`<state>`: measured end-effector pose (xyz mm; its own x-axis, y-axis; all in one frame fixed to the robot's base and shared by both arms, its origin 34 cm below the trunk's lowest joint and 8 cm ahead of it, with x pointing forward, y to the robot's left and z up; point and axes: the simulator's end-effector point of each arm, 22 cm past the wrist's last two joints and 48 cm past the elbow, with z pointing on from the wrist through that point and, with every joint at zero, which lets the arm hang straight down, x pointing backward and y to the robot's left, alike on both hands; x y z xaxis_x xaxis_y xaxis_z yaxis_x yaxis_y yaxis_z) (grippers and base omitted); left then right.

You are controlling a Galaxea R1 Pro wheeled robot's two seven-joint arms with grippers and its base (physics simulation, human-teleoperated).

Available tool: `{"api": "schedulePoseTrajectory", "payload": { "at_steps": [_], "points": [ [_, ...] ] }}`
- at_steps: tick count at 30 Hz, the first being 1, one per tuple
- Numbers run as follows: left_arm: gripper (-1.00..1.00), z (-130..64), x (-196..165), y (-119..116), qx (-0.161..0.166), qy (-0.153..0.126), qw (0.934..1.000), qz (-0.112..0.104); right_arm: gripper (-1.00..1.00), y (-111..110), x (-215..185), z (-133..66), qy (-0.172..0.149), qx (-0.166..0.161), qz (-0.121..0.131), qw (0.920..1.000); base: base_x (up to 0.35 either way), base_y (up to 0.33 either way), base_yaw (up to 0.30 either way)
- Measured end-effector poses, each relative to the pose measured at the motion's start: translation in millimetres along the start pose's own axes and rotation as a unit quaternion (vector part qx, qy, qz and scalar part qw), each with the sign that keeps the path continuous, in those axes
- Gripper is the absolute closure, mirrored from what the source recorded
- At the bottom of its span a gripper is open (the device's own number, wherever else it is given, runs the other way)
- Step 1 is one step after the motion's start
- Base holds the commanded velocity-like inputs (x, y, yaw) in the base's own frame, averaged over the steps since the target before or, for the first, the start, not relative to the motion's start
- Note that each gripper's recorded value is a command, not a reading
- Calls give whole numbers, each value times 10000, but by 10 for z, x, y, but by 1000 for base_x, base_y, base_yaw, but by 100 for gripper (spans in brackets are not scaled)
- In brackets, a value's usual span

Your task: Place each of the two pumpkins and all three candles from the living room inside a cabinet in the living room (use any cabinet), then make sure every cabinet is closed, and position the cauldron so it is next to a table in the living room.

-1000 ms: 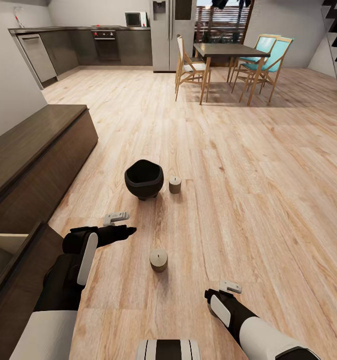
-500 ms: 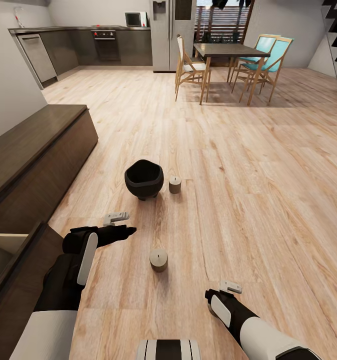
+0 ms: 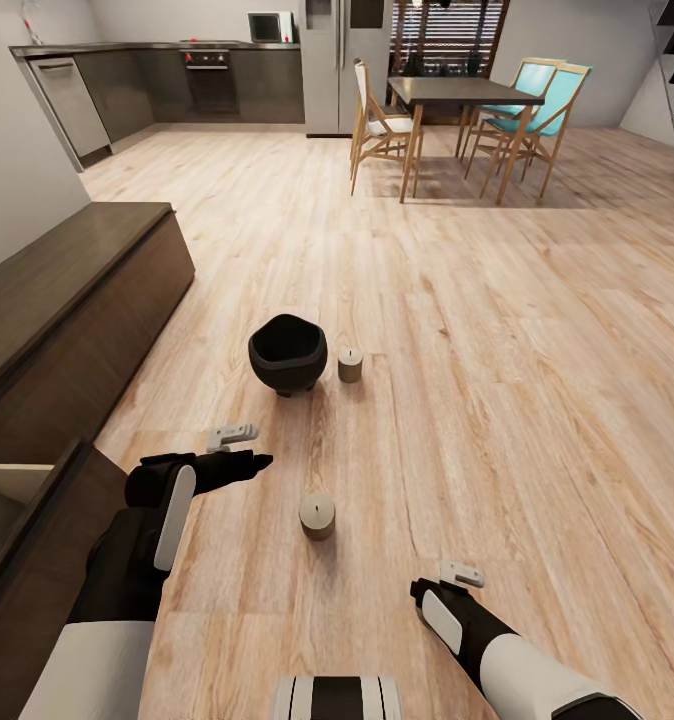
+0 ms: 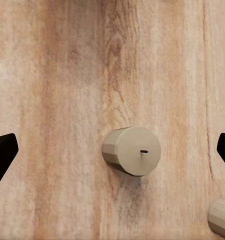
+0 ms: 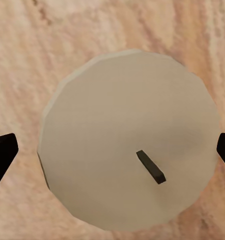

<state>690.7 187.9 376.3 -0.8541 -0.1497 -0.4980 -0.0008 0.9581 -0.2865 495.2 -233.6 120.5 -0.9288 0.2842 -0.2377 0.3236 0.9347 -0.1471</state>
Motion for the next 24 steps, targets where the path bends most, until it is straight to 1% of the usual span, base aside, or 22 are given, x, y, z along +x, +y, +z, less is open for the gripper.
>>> {"api": "schedulePoseTrajectory", "payload": {
  "at_steps": [24],
  "points": [
    [-100,0,0,0,-1,0,10000,1,-100,-8,-36,2,-75,6,48,10000,0,0,0]
  ]
}}
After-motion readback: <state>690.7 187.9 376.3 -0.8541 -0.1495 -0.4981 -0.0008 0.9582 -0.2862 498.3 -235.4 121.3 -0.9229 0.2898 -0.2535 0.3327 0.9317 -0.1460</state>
